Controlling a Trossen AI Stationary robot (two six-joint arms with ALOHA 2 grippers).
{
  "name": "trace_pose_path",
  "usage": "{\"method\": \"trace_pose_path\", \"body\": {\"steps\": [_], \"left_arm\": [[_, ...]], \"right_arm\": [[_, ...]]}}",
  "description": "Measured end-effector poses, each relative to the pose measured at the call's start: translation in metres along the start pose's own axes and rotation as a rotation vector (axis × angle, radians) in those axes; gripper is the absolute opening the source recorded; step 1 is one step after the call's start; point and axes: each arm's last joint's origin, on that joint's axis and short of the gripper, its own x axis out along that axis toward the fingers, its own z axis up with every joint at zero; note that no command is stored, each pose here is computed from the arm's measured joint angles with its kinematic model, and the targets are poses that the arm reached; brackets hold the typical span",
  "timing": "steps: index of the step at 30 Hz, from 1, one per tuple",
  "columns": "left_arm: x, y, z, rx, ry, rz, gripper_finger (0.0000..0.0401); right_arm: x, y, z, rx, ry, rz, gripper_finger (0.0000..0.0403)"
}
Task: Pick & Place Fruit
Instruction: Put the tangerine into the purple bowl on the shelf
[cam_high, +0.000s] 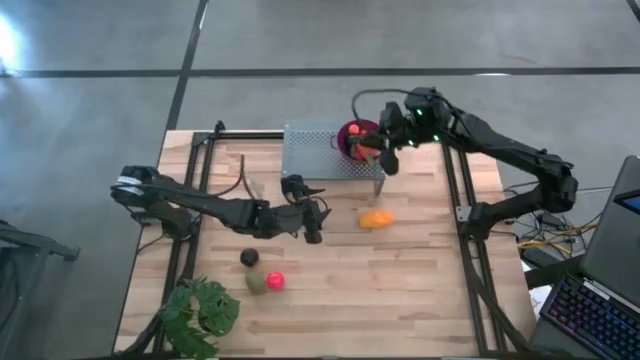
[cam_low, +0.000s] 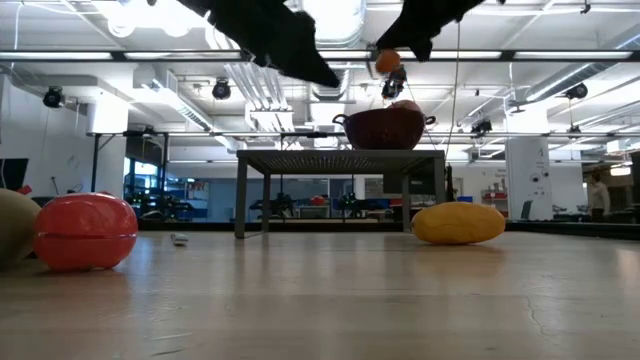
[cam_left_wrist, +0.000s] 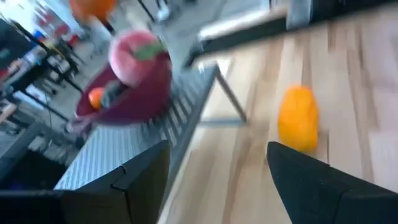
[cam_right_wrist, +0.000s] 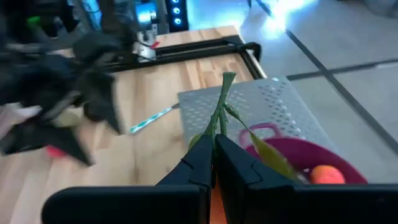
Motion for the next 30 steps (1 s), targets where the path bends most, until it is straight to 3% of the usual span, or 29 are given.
{"method": "trace_pose_path", "body": {"steps": [5,14,22,30], "left_arm": [[-0.001,0.001,-0.002,-0.077,-0.106,0.023,0.0273],[-0.001,0.0,-0.004,-0.087,-0.104,0.023,0.0273],[-0.002,0.001,-0.004,-0.062,-0.089,0.022,0.0273],[-0.003,0.003,-0.003,-0.067,-0.093,0.027,0.0273]], "right_arm": [[0.027,-0.029,0.006,0.046,0.043,-0.047,0.0009],[0.043,-0.063,0.025,0.16,0.027,-0.119,0.0009],[0.054,-0.08,0.01,0.219,0.11,-0.213,0.0009],[0.059,-0.084,0.003,0.233,0.151,-0.217,0.0009]]}}
